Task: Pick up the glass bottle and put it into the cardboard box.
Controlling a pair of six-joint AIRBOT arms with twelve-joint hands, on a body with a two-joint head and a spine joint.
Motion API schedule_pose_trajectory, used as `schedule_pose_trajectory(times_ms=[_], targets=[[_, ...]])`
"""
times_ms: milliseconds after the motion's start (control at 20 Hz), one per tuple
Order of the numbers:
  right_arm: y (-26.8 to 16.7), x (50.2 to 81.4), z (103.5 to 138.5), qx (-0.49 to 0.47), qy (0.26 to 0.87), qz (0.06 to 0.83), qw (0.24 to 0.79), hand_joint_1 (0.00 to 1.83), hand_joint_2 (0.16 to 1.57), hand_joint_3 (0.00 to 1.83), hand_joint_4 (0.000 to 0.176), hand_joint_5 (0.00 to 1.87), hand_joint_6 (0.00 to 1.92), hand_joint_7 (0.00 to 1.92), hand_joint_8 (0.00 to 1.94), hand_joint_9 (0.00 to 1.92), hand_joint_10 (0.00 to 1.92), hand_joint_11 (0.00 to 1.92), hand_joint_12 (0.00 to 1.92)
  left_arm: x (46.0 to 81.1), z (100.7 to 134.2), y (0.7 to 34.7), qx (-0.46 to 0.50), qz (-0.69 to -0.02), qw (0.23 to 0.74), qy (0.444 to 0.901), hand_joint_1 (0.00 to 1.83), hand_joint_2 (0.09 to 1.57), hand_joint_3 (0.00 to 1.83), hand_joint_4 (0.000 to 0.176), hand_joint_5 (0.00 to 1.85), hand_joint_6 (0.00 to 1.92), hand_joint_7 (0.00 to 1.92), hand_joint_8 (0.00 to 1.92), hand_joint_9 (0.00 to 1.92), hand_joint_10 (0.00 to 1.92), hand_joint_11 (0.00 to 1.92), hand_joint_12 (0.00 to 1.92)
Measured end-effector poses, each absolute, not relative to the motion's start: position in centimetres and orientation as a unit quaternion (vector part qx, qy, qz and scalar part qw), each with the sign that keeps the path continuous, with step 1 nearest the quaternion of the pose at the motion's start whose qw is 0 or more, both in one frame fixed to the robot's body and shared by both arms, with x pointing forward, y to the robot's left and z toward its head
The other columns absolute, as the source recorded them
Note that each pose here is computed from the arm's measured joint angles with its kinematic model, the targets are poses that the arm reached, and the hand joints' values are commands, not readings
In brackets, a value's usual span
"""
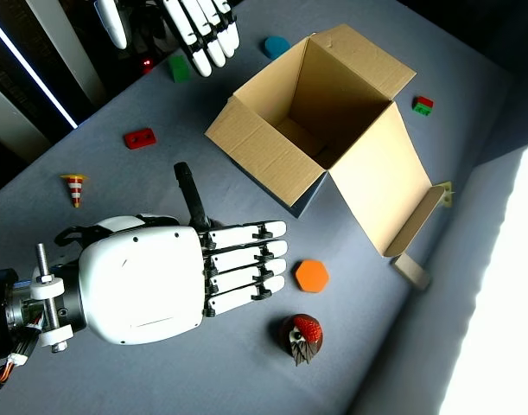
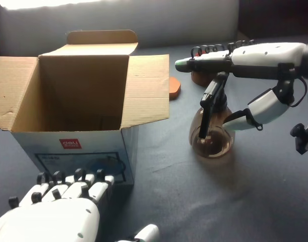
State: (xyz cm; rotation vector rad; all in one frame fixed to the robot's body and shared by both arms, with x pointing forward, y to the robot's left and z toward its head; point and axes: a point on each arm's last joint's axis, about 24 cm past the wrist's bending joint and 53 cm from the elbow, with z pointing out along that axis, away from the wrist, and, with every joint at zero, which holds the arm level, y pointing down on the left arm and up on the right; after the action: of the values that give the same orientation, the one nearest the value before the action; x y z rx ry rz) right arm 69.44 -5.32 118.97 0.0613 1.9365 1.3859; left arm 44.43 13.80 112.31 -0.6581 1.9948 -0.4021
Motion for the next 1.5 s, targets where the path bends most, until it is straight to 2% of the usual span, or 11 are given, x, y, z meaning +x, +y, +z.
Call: schedule_pose_trajectory(times_ms=[300,450,750,800,950,1000,1050,1100,1150,1300,1500], targets=[[-5.3,69.4,119.0,0.025,0.755,0.542,0.369,1.19,0.86,0.30,0.000,0.01,0.02,0.01,0.00,0.00,0.00,0.00,0.00,44.6,111.6,14.4,-0.273,-0.159,0.484,0.816,0.00,1.27,0.00,0.026,0.14,0.00,0.12,0.00,0.10,0.00,0.00,0.41],[-5.3,69.4,119.0,0.025,0.755,0.542,0.369,1.19,0.86,0.30,0.000,0.01,0.02,0.02,0.01,0.01,0.00,0.00,0.00,44.7,110.8,14.9,-0.287,-0.160,0.481,0.813,0.00,1.26,0.00,0.000,0.13,0.00,0.12,0.00,0.10,0.00,0.00,0.41],[-5.3,69.4,119.0,0.025,0.755,0.541,0.369,1.19,0.85,0.31,0.000,0.01,0.02,0.02,0.01,0.01,0.01,0.00,0.00,45.2,110.4,15.3,-0.286,-0.157,0.486,0.811,0.00,1.25,0.00,0.000,0.12,0.00,0.11,0.00,0.09,0.00,0.00,0.39],[-5.3,69.4,119.0,0.025,0.755,0.542,0.369,1.22,0.85,0.31,0.000,0.17,0.09,0.22,0.09,0.14,0.06,0.00,0.00,45.4,110.3,15.2,-0.286,-0.159,0.485,0.811,0.00,1.26,0.00,0.000,0.10,0.00,0.11,0.00,0.09,0.00,0.00,0.39],[-5.3,69.4,119.0,0.026,0.755,0.542,0.369,1.27,0.89,0.32,0.000,0.42,0.77,0.70,0.32,0.33,0.83,0.00,1.38,45.6,110.1,15.0,-0.280,-0.166,0.488,0.810,0.00,1.26,0.00,0.000,0.10,0.00,0.11,0.00,0.09,0.00,0.00,0.38],[-5.3,69.4,119.0,0.025,0.755,0.542,0.369,1.28,0.90,0.34,0.000,0.49,0.91,0.77,0.49,0.39,1.03,0.00,1.63,45.8,110.0,15.0,-0.283,-0.171,0.488,0.808,0.00,1.26,0.00,0.000,0.10,0.00,0.11,0.00,0.09,0.00,0.00,0.38],[-5.3,69.4,119.0,0.026,0.755,0.541,0.369,1.28,0.90,0.34,0.000,0.52,0.97,0.77,0.62,0.42,1.11,0.02,1.71,45.8,109.9,14.9,-0.283,-0.175,0.487,0.808,0.00,1.26,0.00,0.000,0.10,0.00,0.11,0.00,0.09,0.00,0.00,0.38],[-5.3,69.4,119.0,0.026,0.755,0.541,0.369,1.22,1.08,0.15,0.000,0.72,1.28,0.93,0.94,0.58,1.23,0.24,1.78,45.8,109.8,14.8,-0.283,-0.177,0.485,0.808,0.00,1.26,0.00,0.000,0.10,0.00,0.11,0.00,0.09,0.00,0.00,0.38],[-5.3,69.4,119.0,0.027,0.755,0.542,0.369,1.33,1.15,0.06,0.000,0.76,1.33,0.95,1.03,0.67,1.42,0.39,1.80,45.8,109.7,14.7,-0.281,-0.179,0.484,0.809,0.00,1.26,0.00,0.000,0.10,0.00,0.11,0.00,0.09,0.00,0.00,0.38],[-5.3,69.4,119.1,0.027,0.753,0.545,0.368,1.36,1.17,0.02,0.000,0.82,1.24,0.96,1.09,0.71,1.49,0.60,1.85,46.1,109.4,14.6,-0.274,-0.181,0.485,0.810,0.00,1.26,0.00,0.000,0.10,0.00,0.11,0.00,0.09,0.00,0.00,0.38],[-5.6,69.5,119.5,0.023,0.751,0.543,0.374,1.35,1.17,0.01,0.000,0.80,1.25,0.94,1.10,0.72,1.51,0.56,1.87,46.5,108.9,14.3,-0.266,-0.187,0.481,0.814,0.00,1.26,0.00,0.000,0.10,0.00,0.11,0.00,0.10,0.00,0.00,0.39]])
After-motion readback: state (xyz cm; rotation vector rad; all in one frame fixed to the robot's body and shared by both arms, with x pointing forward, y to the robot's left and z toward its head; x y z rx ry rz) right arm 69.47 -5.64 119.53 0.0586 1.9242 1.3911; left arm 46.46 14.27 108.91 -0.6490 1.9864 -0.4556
